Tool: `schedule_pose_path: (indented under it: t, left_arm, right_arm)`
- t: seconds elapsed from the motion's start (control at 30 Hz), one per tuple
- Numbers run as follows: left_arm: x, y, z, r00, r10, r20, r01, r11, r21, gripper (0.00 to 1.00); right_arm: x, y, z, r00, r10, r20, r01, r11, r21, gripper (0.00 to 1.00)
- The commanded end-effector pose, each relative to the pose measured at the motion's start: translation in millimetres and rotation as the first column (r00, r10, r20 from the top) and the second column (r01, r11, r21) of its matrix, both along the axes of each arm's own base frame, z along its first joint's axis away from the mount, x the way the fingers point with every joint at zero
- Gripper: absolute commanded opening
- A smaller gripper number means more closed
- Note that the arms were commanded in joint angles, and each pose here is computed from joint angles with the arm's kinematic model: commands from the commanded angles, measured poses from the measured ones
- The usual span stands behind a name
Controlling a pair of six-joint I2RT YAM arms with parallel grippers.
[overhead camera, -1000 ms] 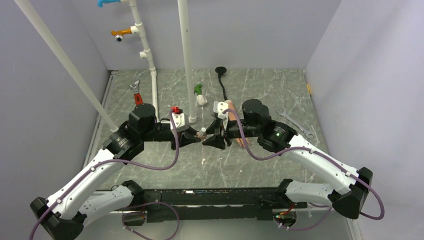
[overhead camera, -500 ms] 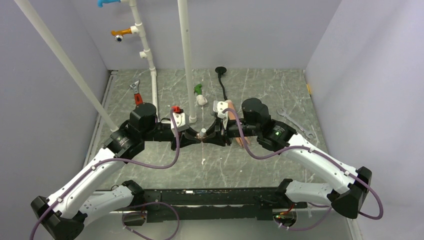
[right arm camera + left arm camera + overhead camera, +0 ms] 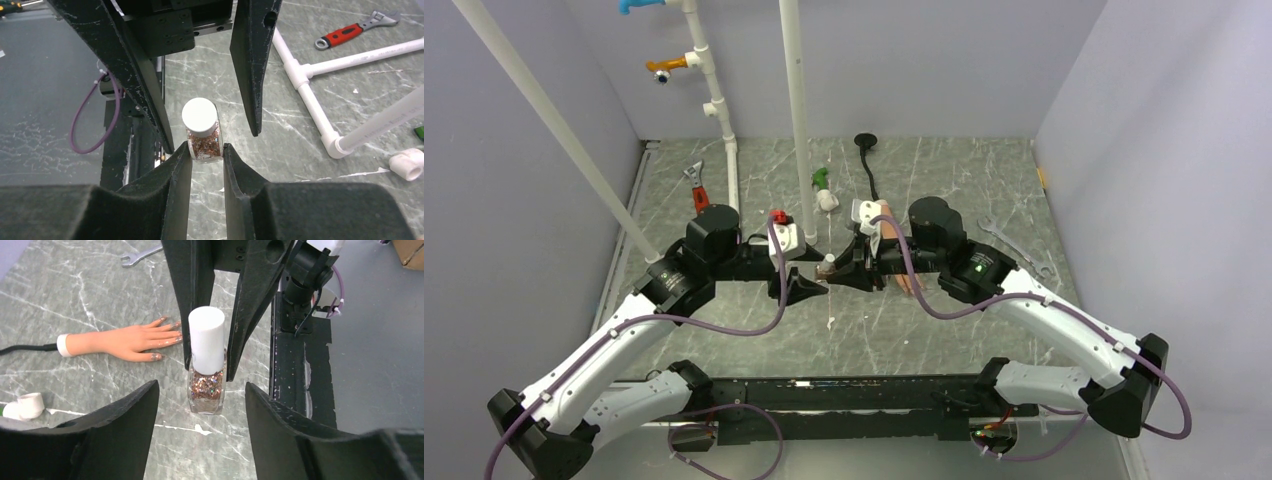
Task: Paint the nails
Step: Place the nail polish bottle at the center of the board.
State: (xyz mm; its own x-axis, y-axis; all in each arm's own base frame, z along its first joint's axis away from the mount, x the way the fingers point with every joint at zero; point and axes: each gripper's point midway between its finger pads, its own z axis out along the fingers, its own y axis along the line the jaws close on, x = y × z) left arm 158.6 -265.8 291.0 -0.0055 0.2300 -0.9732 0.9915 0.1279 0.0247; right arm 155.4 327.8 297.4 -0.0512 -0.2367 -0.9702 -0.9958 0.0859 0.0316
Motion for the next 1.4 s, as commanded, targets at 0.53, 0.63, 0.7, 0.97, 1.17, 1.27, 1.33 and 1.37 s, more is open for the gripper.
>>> schedule_pose_path:
  t: [0.53,0.63,0.7,0.97,1.17,1.27,1.33,1.37]
  left_arm:
    - [74,71,47,0.779,0.597,0.191,-0.580,0.802,-0.141,0.99]
    - [83,87,49,0.711,0.679,0.183,-0.661,0.734,-0.157,0.99]
    - [90,99,49,0.652,0.739,0.173,-0.722,0.674,-0.158,0.99]
    - [108,144,51,0.442,0.891,0.105,-0.870,0.455,-0.190,0.99]
    - [106,153,55,0.408,0.905,0.120,-0.877,0.425,-0.224,0.99]
    - [105,151,55,0.422,0.898,0.124,-0.873,0.440,-0.211,0.99]
    - [103,150,57,0.430,0.894,0.123,-0.865,0.447,-0.226,0.99]
    - [102,150,58,0.435,0.892,0.121,-0.860,0.451,-0.237,0.99]
  right_arm:
    - [67,-23,-26,0.890,-0.447,-0.093,0.449,0.894,0.004,0.00]
    - [73,-15,-46,0.876,-0.462,-0.138,0.465,0.885,-0.015,0.00]
    - [77,-11,-60,0.871,-0.467,-0.155,0.469,0.883,-0.028,0.00]
    - [98,14,-118,0.862,-0.474,-0.179,0.470,0.880,-0.065,0.00]
    - [116,35,-164,0.849,-0.487,-0.204,0.477,0.873,-0.097,0.00]
    - [123,42,-184,0.837,-0.505,-0.208,0.493,0.863,-0.111,0.00]
    - [128,45,-195,0.824,-0.532,-0.198,0.519,0.847,-0.116,0.00]
    - [131,46,-200,0.818,-0.542,-0.193,0.530,0.840,-0.114,0.00]
